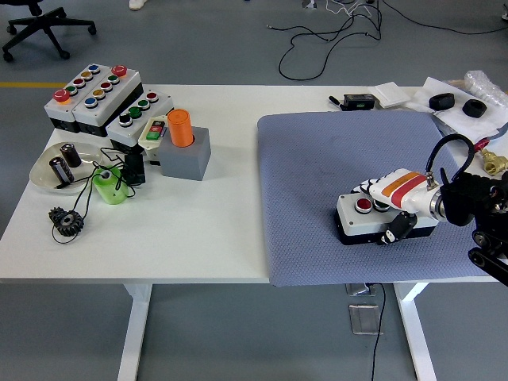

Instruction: Pick up the button,place it on the desk,press the button,press the button

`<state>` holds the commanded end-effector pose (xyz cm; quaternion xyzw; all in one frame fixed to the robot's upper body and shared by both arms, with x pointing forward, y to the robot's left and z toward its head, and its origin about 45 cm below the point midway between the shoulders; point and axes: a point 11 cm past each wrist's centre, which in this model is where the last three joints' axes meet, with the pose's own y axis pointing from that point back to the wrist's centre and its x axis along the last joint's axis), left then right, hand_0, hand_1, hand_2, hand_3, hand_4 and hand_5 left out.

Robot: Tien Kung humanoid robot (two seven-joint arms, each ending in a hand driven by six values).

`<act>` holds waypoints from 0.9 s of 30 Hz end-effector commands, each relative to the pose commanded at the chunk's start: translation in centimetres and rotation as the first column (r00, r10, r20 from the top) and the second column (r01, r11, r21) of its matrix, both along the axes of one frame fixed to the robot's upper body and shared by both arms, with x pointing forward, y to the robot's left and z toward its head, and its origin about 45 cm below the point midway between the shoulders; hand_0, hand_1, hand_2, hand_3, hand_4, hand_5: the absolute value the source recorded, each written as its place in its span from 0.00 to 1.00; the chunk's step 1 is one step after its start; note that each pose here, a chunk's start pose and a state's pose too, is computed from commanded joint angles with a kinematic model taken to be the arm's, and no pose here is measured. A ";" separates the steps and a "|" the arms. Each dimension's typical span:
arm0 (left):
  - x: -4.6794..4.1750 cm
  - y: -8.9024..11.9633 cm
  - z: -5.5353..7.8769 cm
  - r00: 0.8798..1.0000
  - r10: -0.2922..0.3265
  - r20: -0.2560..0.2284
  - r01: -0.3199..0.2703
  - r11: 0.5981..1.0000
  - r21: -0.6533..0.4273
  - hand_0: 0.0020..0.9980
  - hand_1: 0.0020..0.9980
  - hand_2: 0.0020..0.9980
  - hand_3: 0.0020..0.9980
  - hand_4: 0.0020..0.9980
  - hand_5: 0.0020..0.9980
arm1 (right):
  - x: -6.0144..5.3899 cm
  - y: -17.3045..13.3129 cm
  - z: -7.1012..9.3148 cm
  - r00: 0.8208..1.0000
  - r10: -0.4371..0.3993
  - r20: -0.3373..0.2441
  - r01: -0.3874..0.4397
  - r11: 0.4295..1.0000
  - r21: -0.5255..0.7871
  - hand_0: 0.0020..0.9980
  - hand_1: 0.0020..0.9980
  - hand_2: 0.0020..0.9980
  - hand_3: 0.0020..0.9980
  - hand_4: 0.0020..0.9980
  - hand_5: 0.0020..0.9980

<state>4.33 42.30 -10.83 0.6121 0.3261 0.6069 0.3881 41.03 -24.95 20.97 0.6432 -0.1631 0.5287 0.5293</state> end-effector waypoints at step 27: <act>0.36 0.1 0.1 1.000 0.003 0.009 -0.003 1.000 0.003 0.60 0.54 0.51 0.47 0.27 1.00 | -2.0 -0.6 7.5 0.996 -0.076 0.052 0.057 0.952 0.302 0.81 0.80 0.94 0.98 0.92 0.19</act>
